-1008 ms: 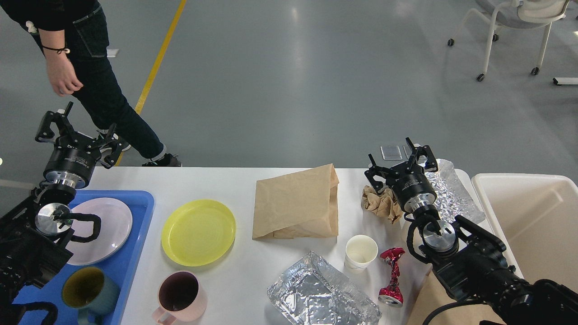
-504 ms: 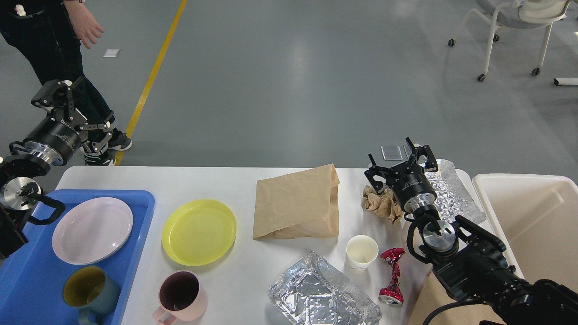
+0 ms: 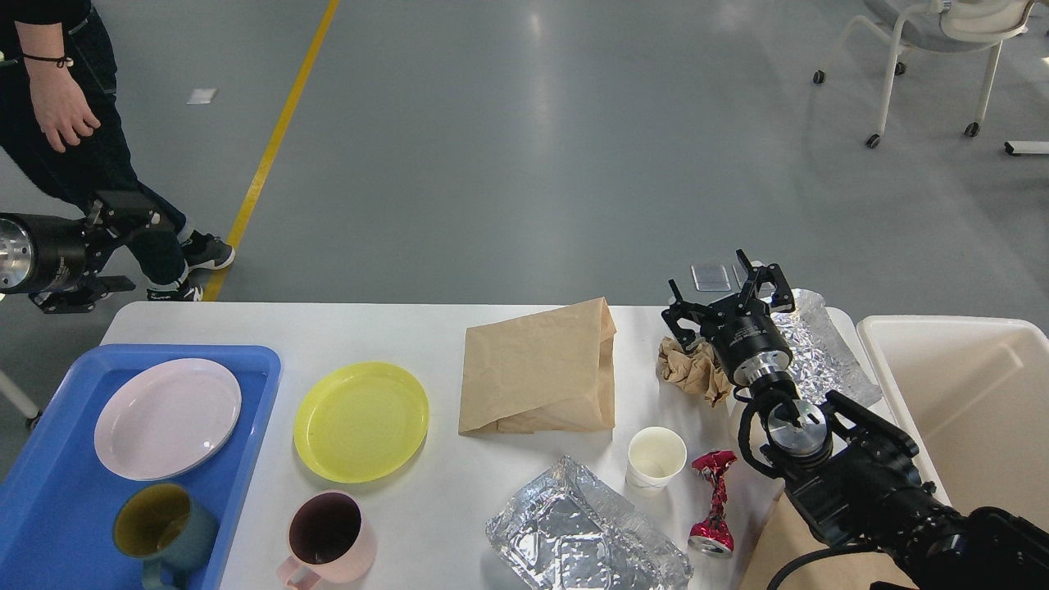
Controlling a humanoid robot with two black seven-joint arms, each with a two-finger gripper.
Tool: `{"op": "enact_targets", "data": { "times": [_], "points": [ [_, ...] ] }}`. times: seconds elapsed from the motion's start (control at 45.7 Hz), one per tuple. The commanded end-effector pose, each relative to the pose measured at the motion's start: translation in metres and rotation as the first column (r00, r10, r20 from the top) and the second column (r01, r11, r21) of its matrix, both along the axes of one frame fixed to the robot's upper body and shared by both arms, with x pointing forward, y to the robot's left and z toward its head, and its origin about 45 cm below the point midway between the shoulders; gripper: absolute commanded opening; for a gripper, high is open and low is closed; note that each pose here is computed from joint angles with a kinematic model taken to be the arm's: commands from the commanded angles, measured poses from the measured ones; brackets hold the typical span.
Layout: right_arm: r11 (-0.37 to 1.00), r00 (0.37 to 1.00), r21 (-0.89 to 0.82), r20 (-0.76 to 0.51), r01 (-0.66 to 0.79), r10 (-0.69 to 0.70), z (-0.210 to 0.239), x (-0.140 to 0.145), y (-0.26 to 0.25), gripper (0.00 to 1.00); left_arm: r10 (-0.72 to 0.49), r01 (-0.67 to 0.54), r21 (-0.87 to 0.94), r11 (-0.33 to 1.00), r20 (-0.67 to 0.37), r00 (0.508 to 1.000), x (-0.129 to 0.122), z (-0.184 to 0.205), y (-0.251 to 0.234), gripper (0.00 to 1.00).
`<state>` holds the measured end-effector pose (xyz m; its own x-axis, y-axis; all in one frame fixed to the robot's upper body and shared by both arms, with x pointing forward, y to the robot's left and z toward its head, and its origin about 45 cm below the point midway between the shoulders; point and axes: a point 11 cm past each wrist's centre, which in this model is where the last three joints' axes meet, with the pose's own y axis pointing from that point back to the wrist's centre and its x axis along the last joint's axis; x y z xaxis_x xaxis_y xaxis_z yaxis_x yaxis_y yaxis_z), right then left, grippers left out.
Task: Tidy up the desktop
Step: 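Reach the left gripper toward the pink mug beside the yellow plate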
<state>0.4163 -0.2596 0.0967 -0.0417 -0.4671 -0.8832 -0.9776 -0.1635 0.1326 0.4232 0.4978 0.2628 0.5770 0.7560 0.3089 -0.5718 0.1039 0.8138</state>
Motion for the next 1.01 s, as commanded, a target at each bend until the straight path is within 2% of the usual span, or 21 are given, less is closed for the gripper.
{"op": "enact_targets", "data": {
  "times": [0.0,0.11,0.285,0.46,0.548,0.679,0.986],
  "points": [
    [1.0,1.0,0.0,0.0,0.0,0.0,0.0,0.0,0.0,1.0,-0.096,0.101,0.01,0.995,-0.226,0.97,-0.023,-0.015,-0.012,0.97],
    [1.0,1.0,0.0,0.0,0.0,0.0,0.0,0.0,0.0,1.0,-0.18,0.191,-0.003,0.982,-0.341,0.923,-0.029,-0.036,-0.043,0.97],
    [1.0,1.0,0.0,0.0,0.0,0.0,0.0,0.0,0.0,1.0,-0.235,0.288,0.052,0.956,-0.449,0.862,-0.032,-0.027,-0.064,0.97],
    [1.0,1.0,0.0,0.0,0.0,0.0,0.0,0.0,0.0,1.0,-0.292,0.381,0.09,0.92,-0.491,0.821,-0.022,-0.022,-0.093,0.97],
    [1.0,1.0,0.0,0.0,0.0,0.0,0.0,0.0,0.0,1.0,-0.335,0.432,0.106,0.895,-0.478,0.812,-0.009,-0.012,-0.116,0.97],
    [1.0,1.0,0.0,0.0,0.0,0.0,0.0,0.0,0.0,1.0,-0.35,0.491,0.139,0.86,-0.539,0.766,-0.012,-0.014,-0.129,0.97],
    [1.0,1.0,0.0,0.0,0.0,0.0,0.0,0.0,0.0,1.0,-0.417,0.591,0.144,0.794,-0.578,0.701,-0.008,-0.022,-0.167,0.97]
  ]
}}
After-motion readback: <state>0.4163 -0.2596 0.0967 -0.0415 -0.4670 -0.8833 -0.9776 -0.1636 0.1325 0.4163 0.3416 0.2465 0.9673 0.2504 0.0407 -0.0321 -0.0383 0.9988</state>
